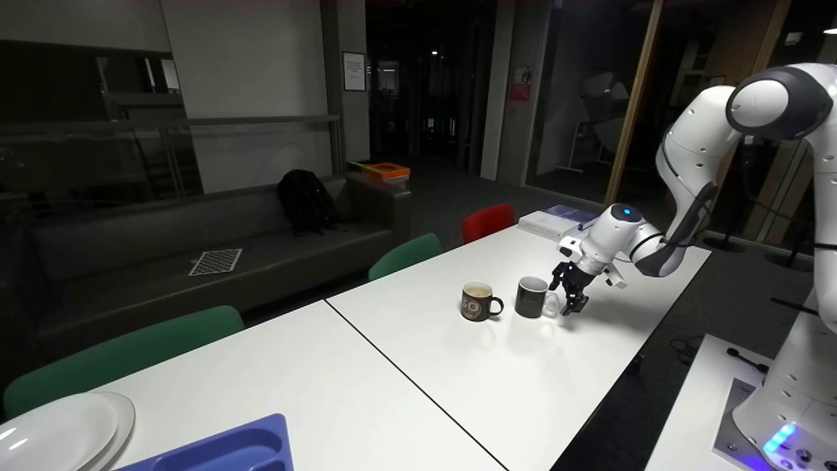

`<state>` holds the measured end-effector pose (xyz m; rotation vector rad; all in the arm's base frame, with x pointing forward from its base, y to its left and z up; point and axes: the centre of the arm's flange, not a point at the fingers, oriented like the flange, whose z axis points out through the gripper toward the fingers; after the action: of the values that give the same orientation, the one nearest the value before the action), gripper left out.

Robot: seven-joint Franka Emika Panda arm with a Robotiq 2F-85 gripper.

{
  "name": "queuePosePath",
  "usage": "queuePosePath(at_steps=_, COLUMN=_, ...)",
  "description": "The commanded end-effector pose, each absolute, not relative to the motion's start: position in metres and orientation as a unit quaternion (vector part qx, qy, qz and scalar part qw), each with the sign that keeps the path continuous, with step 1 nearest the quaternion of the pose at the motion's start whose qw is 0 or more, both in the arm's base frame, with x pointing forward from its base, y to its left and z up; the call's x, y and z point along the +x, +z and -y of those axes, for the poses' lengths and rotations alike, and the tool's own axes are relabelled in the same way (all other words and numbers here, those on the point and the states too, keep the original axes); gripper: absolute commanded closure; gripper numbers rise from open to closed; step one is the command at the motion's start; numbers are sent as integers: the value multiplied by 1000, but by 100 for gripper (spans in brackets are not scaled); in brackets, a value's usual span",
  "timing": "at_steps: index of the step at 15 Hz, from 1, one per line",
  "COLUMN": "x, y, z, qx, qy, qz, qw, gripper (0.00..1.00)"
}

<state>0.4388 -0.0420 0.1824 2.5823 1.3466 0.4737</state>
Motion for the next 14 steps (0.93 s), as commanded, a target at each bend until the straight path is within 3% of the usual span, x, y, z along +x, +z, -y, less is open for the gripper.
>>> queuePosePath(at_steps=1, x=452, y=250, z=49, qx=878, qy=151, qz=-446, qw=85, gripper=0)
queuePosePath(at_steps=8, x=409, y=268, z=33, qx=892, qy=139, qz=-416, qw=110, gripper=0)
queuePosePath(at_steps=14, x=381, y=300, z=21, qx=908, qy=140, qz=-350, qw=184, gripper=0)
